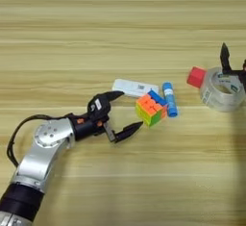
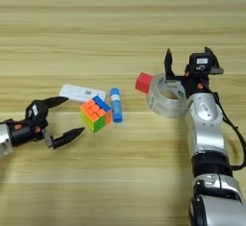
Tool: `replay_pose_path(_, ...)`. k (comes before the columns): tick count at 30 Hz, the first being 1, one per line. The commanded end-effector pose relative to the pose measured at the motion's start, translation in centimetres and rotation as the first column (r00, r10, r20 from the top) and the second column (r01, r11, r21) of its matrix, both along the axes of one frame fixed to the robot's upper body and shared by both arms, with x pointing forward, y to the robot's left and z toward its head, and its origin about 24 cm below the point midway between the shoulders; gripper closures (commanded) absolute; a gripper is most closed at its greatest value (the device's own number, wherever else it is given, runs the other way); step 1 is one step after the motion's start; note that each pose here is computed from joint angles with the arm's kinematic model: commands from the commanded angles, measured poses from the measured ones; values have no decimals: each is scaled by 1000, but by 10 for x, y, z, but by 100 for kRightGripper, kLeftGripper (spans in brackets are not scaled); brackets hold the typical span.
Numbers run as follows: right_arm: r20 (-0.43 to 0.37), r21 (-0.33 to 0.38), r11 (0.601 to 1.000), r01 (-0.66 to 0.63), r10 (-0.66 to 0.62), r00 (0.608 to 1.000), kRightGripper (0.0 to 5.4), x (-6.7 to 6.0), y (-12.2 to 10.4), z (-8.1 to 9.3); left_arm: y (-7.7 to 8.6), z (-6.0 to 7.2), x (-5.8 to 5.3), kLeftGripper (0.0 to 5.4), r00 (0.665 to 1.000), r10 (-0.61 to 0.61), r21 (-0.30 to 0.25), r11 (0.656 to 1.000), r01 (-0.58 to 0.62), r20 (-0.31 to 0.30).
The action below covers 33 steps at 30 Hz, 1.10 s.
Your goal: Move the objects on the table
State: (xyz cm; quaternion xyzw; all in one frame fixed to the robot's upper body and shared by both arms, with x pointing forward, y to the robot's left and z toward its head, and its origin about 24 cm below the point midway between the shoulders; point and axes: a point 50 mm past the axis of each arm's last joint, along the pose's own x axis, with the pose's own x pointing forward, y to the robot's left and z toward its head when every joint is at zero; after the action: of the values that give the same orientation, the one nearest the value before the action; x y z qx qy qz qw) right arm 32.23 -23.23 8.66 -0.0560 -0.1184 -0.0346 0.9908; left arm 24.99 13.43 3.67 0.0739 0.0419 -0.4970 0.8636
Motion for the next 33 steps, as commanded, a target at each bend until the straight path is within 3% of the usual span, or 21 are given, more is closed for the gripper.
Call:
replay_pose_path(1,15,4,1000,-2,2,1000,0,3,3,4,-5,-1,7,2,1000,1,30,1000,-1,19)
replay_pose_path(24,17,6,1000,2,-2,1000,0,4,2,4,-12,-3,0,2,999,-38,36,999,38,25)
replay_pose_path(33,17,8,1000,3,-3,1000,0,3,2,4,-18,-4,7,2,999,-35,25,999,34,22)
